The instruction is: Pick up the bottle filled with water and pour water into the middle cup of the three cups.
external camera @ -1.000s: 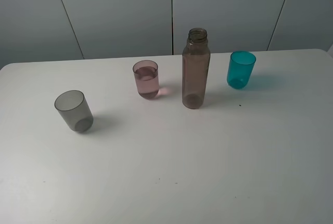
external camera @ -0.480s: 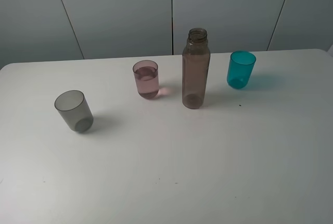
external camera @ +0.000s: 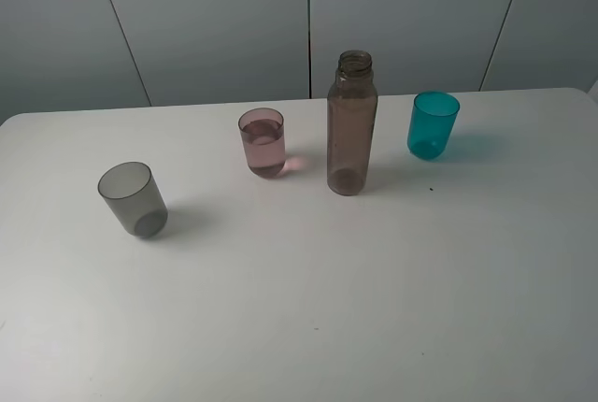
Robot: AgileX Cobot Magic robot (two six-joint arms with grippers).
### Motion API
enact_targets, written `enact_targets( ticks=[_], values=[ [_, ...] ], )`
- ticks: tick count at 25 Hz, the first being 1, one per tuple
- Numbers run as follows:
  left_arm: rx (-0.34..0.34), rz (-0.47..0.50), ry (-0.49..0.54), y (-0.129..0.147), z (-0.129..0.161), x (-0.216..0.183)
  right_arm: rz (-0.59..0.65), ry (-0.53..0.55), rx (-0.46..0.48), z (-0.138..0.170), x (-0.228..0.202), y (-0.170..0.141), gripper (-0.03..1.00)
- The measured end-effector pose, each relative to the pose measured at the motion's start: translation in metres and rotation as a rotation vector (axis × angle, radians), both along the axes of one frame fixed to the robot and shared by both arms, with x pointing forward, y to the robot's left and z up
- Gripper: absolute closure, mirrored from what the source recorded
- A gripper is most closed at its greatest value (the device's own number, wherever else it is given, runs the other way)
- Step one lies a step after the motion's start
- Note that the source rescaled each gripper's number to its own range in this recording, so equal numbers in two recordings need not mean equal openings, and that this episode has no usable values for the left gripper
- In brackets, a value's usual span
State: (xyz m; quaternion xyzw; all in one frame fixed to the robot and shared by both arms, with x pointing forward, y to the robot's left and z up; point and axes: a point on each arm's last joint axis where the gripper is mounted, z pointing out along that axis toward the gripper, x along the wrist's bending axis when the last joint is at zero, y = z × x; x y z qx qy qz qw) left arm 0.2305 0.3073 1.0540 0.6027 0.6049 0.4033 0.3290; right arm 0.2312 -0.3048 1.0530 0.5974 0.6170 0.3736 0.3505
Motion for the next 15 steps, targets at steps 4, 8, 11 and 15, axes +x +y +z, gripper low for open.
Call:
enact_targets(
  ticks=[4,8,11,15],
  values=[
    [0.000,0.000,0.000,0.0000,0.0000,0.0000,0.000,0.000,0.000,0.0000,0.0000,0.0000,0.03],
    [0.000,0.000,0.000,0.0000,0.0000,0.0000,0.000,0.000,0.000,0.0000,0.0000,0.0000,0.03],
    [0.000,0.000,0.000,0.0000,0.0000,0.0000,0.000,0.000,0.000,0.0000,0.0000,0.0000,0.03],
    [0.000,0.000,0.000,0.0000,0.0000,0.0000,0.000,0.000,0.000,0.0000,0.0000,0.0000,0.03]
  ],
)
